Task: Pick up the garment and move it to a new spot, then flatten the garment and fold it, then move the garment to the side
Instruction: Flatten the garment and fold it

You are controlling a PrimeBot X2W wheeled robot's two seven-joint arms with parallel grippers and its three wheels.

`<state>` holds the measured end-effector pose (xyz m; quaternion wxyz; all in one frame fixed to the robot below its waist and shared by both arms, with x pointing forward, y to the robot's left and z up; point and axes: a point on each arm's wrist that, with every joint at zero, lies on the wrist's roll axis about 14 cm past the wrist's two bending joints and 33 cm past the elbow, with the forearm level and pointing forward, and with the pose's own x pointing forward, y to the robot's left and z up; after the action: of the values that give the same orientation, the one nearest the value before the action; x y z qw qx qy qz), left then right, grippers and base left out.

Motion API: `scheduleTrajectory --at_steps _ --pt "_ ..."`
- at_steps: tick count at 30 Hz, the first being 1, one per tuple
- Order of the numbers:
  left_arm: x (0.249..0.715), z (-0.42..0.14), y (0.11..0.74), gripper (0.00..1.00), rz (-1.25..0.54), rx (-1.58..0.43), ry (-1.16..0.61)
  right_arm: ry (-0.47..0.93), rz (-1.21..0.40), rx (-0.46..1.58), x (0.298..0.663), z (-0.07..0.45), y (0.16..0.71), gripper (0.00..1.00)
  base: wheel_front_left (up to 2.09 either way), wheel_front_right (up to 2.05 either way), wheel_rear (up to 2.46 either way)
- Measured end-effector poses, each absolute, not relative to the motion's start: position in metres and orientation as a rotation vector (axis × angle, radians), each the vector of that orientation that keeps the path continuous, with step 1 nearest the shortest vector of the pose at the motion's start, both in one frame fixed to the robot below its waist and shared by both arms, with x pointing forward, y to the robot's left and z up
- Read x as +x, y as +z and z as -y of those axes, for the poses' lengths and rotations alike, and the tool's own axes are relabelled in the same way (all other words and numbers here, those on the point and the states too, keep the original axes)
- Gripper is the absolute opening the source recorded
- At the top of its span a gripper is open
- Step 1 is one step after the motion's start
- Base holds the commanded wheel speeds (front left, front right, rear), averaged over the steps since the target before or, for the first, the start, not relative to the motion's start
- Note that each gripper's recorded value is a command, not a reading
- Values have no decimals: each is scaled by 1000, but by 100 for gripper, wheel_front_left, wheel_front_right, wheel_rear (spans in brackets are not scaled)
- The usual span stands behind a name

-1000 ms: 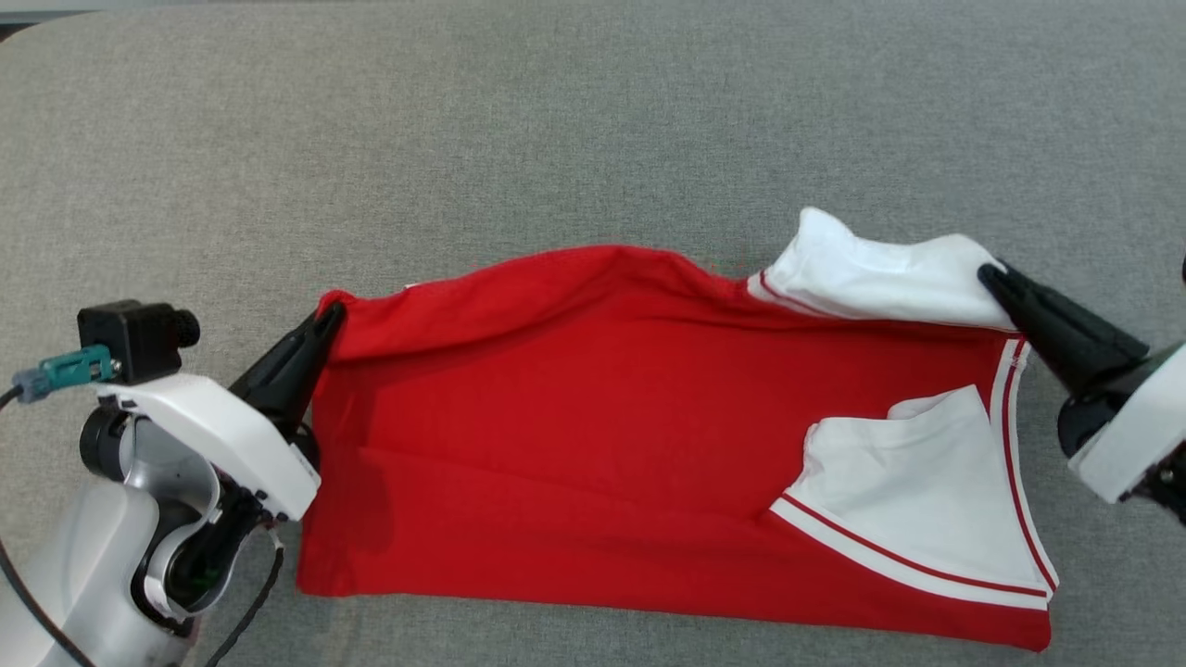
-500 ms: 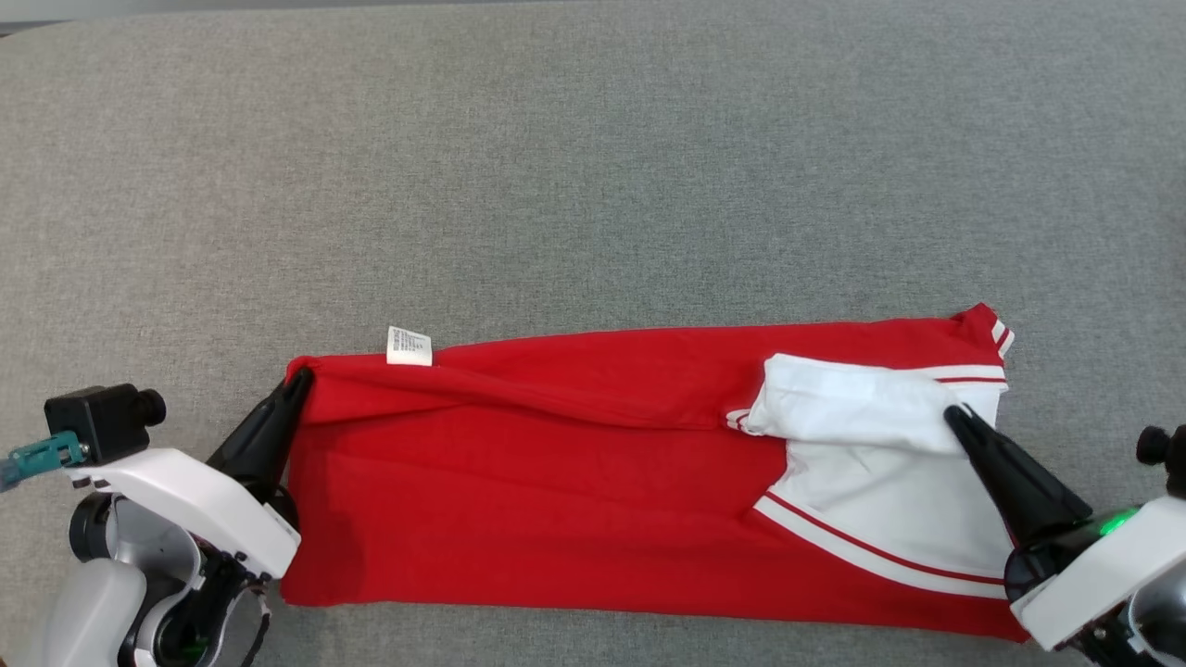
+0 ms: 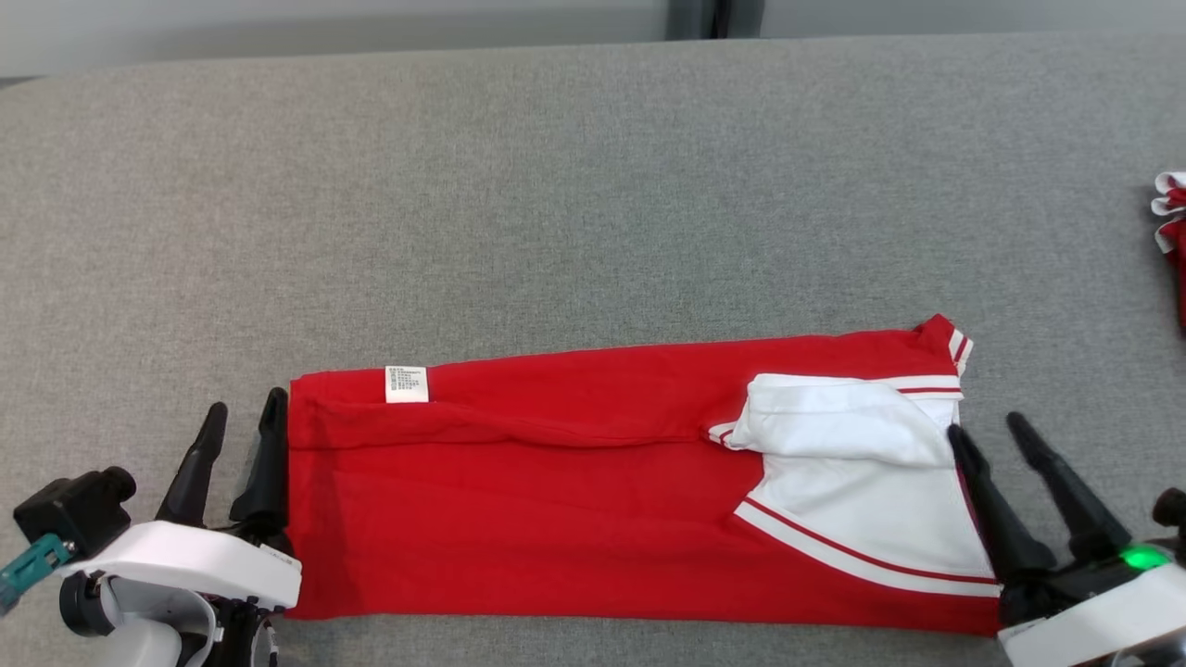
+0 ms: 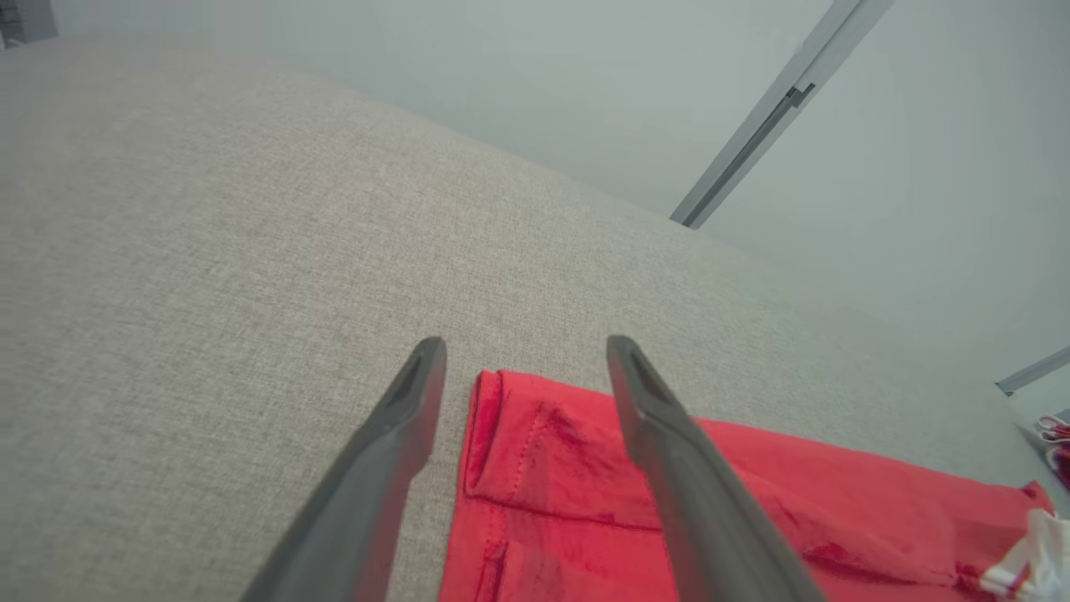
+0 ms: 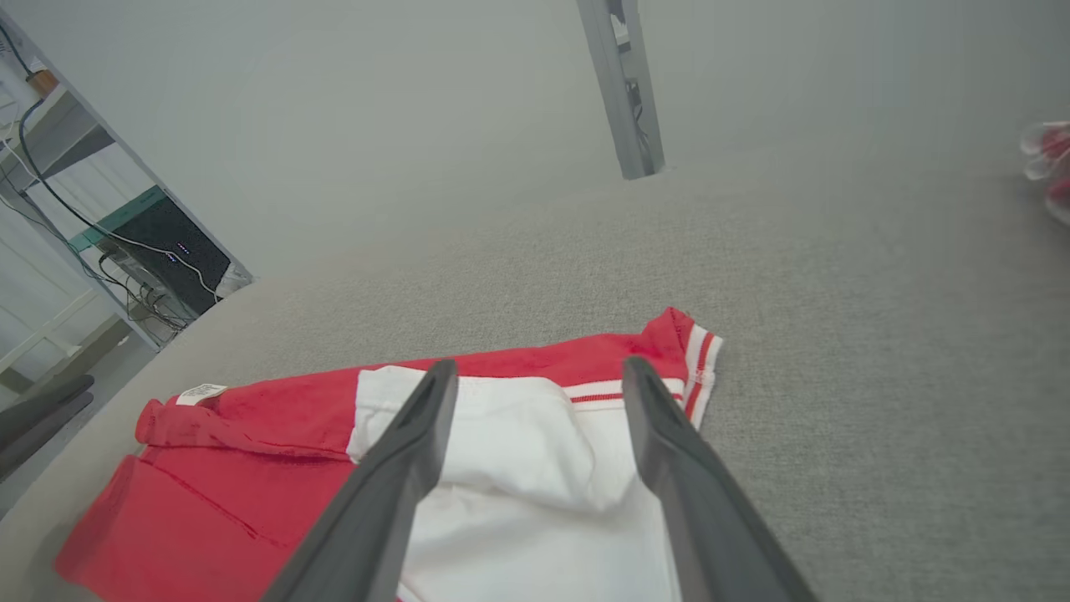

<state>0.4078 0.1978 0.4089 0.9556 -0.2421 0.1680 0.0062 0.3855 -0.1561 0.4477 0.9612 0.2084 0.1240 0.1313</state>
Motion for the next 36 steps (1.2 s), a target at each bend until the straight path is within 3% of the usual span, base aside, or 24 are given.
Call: scheduleTrajectory --at_steps 7,12,24,36 --pt "410 -203 453 100 -146 -424 56 168 -22 287 395 187 492 100 0 0 0" --pt "405 -209 494 100 0 -337 66 135 55 217 394 195 513 100 0 0 0" --pt "351 -204 497 100 21 -182 31 126 -6 167 365 188 500 100 0 0 0" --pt "350 -204 496 100 20 -163 20 137 -27 164 368 184 493 100 0 0 0"
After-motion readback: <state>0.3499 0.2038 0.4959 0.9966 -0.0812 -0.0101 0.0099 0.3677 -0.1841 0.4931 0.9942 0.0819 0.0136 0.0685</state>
